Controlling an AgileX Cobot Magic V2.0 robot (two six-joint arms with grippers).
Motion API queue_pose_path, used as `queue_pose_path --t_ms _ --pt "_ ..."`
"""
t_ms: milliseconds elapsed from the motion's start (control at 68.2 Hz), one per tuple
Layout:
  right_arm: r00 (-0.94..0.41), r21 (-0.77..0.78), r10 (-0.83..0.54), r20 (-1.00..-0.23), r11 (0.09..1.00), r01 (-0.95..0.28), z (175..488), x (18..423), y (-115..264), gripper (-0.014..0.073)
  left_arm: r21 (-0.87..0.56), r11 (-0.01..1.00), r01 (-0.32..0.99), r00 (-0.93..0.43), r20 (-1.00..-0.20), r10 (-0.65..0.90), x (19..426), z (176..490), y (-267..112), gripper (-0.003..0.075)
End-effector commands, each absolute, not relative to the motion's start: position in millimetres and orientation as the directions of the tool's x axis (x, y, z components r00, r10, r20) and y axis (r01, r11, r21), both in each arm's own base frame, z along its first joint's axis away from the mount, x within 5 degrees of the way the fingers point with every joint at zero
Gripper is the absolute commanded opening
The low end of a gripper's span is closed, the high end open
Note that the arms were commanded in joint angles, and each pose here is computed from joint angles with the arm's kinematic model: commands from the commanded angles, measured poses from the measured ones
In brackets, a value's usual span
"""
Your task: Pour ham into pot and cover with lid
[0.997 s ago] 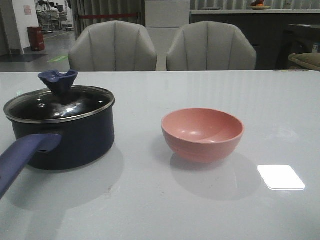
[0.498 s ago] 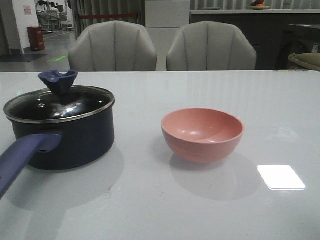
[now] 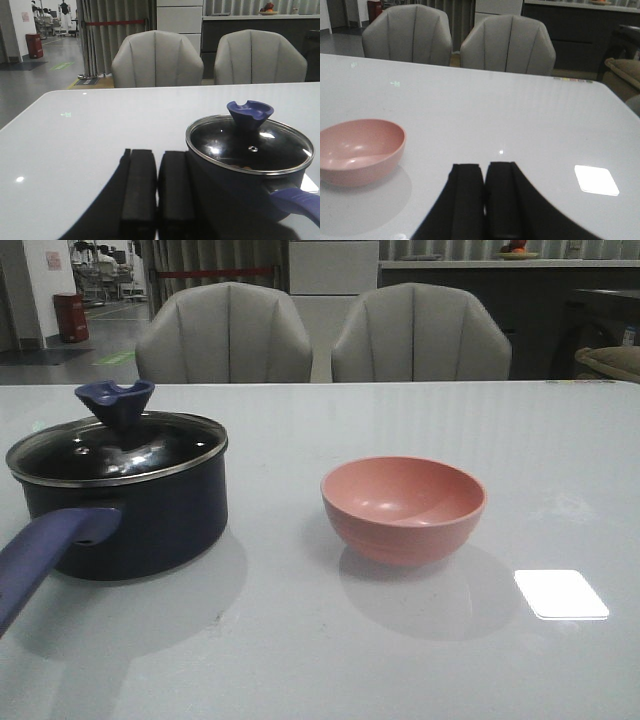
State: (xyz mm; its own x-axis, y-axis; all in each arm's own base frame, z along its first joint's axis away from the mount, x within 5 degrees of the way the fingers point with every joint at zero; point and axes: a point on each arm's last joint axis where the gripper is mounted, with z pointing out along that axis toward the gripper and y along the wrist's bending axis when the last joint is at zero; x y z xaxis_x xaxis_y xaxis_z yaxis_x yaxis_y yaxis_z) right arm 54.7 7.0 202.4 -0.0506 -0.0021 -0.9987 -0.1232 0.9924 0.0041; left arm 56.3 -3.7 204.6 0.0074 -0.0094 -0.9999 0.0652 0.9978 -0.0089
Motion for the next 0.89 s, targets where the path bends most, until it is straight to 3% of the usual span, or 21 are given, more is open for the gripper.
queue_pose_path --t_ms 0,879 --pt "0.084 0.013 0.022 -0.996 0.994 -0.113 212.0 53.4 6.0 0.0146 -0.028 0.997 0.067 0.091 -0.995 -0.034 55.3 206.5 -3.6 0.0113" --pt "0.101 0.017 0.029 -0.994 0.993 -0.113 208.3 54.3 6.1 0.0146 -0.028 0.997 0.067 0.091 -0.995 -0.034 55.3 206.5 -3.6 0.0113"
